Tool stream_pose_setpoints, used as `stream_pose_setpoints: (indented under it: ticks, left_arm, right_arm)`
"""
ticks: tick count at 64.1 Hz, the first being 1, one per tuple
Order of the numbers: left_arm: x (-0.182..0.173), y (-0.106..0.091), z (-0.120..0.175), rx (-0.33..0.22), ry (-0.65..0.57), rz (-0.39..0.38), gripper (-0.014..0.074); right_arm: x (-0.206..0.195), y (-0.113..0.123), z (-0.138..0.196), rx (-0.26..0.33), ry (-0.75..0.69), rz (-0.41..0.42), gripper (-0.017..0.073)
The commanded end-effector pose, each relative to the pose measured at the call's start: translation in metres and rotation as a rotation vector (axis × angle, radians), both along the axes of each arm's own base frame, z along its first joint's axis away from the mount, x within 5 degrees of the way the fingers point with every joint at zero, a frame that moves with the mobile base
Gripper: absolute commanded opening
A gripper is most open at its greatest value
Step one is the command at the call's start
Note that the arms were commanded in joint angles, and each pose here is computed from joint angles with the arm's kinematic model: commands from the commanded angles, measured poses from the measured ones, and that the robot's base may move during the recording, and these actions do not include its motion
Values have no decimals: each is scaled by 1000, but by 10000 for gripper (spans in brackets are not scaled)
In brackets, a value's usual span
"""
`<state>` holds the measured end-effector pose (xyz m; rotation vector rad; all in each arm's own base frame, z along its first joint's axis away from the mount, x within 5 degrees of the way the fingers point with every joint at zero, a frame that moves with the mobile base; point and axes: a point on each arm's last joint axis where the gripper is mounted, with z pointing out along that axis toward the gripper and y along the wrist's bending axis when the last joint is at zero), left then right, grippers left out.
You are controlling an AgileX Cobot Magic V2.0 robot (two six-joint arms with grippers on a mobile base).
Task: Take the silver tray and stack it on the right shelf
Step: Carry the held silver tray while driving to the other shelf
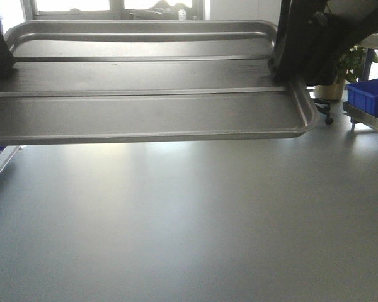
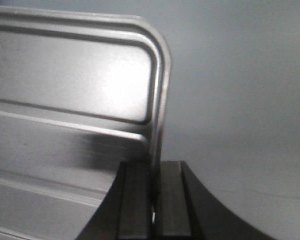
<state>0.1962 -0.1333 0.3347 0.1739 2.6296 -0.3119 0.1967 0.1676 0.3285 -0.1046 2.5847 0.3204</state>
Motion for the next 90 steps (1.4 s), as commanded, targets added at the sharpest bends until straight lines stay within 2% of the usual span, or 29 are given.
stream_pose_setpoints:
  ticks: [1,90]
  left_arm:
    - [0,5,16,10,-80,-4,-94]
    - [-1,4,16,-5,-70,-3,-94]
  right_arm:
    - [0,-7,17,-12,-86,13,56]
    - [0,-7,17,-11,-87,12,56]
